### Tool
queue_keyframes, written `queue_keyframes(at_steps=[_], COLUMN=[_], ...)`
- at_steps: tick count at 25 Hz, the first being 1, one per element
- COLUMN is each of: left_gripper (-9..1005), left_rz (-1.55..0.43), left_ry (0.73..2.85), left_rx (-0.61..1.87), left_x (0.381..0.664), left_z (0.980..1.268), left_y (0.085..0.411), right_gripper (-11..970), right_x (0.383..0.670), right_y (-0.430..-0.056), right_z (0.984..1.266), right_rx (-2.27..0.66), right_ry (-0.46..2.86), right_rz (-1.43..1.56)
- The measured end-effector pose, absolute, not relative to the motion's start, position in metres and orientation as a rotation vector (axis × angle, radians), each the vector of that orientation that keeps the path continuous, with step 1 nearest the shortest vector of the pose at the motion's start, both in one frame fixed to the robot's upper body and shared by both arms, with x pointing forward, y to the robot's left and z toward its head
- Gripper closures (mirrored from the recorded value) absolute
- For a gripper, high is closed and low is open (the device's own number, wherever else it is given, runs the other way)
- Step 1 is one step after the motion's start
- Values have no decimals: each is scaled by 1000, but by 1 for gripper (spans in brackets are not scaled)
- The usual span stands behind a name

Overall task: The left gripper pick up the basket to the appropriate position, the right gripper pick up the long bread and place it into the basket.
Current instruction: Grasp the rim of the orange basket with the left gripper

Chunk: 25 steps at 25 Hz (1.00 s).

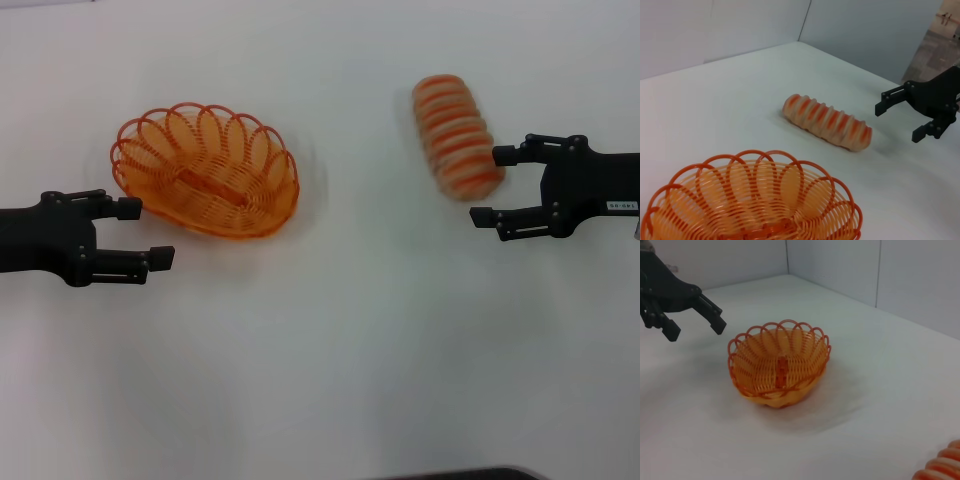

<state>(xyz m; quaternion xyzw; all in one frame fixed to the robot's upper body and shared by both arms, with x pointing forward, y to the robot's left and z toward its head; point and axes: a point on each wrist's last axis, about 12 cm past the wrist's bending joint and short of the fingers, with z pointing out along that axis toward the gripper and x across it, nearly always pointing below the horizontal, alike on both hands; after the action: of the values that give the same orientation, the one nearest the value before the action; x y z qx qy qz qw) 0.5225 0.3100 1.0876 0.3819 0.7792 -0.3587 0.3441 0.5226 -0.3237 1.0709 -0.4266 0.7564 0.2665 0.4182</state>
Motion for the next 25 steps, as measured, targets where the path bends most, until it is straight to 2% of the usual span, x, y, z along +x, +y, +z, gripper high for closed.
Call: queue_keyframes(at_steps=[15, 19, 20, 25], left_gripper=[94, 95, 95, 95], left_rz=[-927, -967, -1020, -1096], left_ry=[2013, 2041, 2078, 2113], left_rx=[982, 838, 716, 570], left_x=[525, 534, 544, 559], left_z=[1091, 1100, 1108, 1121], left_y=[310, 311, 310, 305], right_gripper=[31, 31, 31, 31], right_x=[522, 523, 523, 524], right_y=[-324, -324, -324, -323], right_z=[1071, 1072, 1072, 1073], right_rx=[-1066, -1053, -1049, -1043], right_ry=[1897, 1899, 1901, 1904], right_rz=[671, 675, 677, 689])
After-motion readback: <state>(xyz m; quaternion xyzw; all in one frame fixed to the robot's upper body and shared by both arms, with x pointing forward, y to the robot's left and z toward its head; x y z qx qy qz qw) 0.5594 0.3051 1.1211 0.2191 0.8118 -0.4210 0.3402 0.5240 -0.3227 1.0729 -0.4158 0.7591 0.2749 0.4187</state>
